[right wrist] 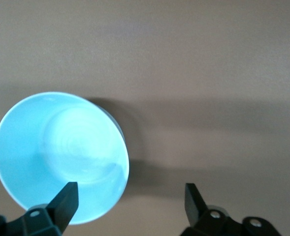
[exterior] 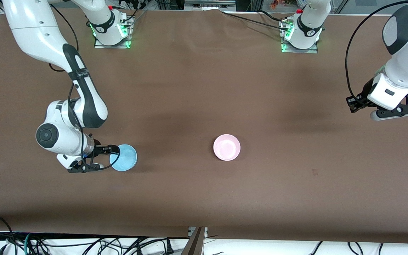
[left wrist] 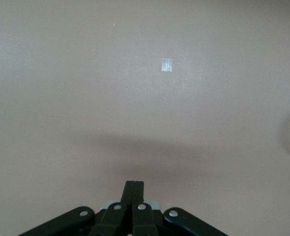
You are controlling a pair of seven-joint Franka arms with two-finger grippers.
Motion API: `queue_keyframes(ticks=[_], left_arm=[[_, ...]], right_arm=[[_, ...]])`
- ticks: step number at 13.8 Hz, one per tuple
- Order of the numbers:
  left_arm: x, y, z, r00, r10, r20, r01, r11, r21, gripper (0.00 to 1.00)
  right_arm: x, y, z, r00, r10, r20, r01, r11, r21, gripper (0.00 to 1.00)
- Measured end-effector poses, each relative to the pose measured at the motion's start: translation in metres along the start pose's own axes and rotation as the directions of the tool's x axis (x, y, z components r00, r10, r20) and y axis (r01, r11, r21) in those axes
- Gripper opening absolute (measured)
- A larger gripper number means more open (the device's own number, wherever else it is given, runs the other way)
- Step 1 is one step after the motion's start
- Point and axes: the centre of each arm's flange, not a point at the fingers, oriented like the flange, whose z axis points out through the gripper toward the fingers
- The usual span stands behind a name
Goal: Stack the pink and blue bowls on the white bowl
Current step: 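Close the right gripper on the light blue bowl's rim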
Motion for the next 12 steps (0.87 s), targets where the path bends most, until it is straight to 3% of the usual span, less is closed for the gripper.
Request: queue_keyframes(ticks=[2,5,6,8,12], left_arm=[[-0.001,-0.002,0.001,1.000,-0.003,0.001,0.003,1.000,0.002,0.19],[0.000,-0.008,0.003,1.000,0.001,0.006,-0.001,1.000,0.003,0.49],[0.001,-0.015,0.004,1.000,0.005,0.007,-0.005,1.000,0.003,0.50],[0.004,-0.033,0.005,1.000,0.004,0.007,-0.004,1.000,-0.014,0.51],[0.010,-0.052,0.000,1.000,-0.025,-0.014,0.025,0.999,-0.033,0.53]], right_arm=[[0.004,0.000,0.001,1.000,0.002,-0.009,-0.002,1.000,0.003,0.94],[0.007,0.000,0.003,1.000,0.005,-0.020,-0.005,1.000,0.007,0.69],[0.007,-0.001,0.004,1.000,0.005,-0.019,-0.005,1.000,0.007,0.68],[0.007,-0.004,0.006,1.000,0.002,-0.017,-0.002,1.000,0.008,0.50],[0.006,-0.008,0.008,1.000,-0.002,-0.014,0.002,1.000,0.009,0.39]])
